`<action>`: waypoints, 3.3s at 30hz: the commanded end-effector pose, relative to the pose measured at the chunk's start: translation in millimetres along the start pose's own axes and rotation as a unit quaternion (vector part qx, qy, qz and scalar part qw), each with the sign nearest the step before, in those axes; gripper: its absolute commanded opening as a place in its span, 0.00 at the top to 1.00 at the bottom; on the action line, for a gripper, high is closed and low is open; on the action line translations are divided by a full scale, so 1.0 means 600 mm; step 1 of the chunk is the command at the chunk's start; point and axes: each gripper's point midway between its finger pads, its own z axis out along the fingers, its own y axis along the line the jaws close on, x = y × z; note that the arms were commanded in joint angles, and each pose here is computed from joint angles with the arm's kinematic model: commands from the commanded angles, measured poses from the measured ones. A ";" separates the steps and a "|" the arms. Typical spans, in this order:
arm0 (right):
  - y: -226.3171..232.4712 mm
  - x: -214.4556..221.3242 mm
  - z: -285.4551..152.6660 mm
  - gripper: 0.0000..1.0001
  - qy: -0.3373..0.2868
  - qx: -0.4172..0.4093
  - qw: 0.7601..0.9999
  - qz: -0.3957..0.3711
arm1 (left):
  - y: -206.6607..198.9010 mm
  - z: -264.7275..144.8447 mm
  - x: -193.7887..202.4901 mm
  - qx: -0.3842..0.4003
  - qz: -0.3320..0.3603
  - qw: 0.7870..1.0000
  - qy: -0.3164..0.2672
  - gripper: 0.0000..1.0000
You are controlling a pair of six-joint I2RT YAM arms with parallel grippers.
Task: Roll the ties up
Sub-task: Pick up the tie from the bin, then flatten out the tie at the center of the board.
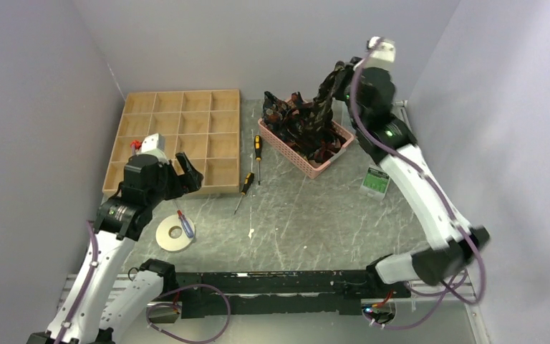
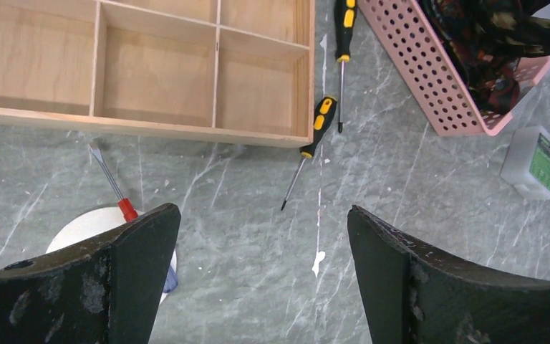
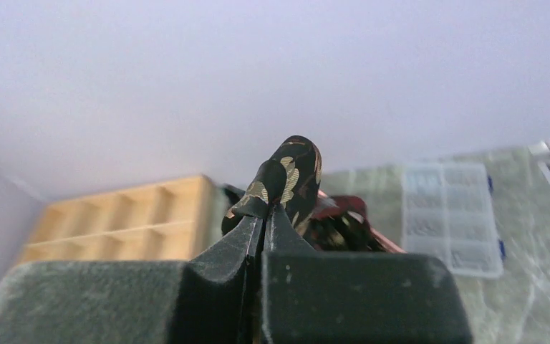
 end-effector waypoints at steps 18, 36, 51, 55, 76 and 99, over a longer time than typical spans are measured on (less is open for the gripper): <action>0.126 -0.242 -0.468 1.00 -0.053 -0.383 0.922 0.038 | -0.332 -0.147 -0.147 0.534 0.098 0.831 -0.118 0.06; 0.197 -0.332 -0.549 1.00 -0.037 -0.505 0.850 0.142 | -0.595 -0.071 -0.001 0.567 0.352 0.717 -0.201 0.06; 0.146 -0.340 -0.556 1.00 -0.078 -0.457 0.875 0.140 | -0.653 0.004 -0.095 0.472 0.352 0.745 -0.313 0.97; 0.080 -0.306 -0.545 0.80 -0.112 -0.387 0.905 0.134 | -0.657 -0.094 -0.230 0.429 0.331 0.741 -0.397 0.97; 0.013 -0.112 -0.468 0.00 -0.068 -0.296 0.944 0.130 | -0.652 -0.436 -0.403 0.500 0.281 0.664 -0.480 0.97; 0.088 0.067 -0.401 0.00 -0.040 -0.384 0.909 0.159 | -0.665 -0.558 -0.431 0.547 0.234 0.605 -0.529 0.97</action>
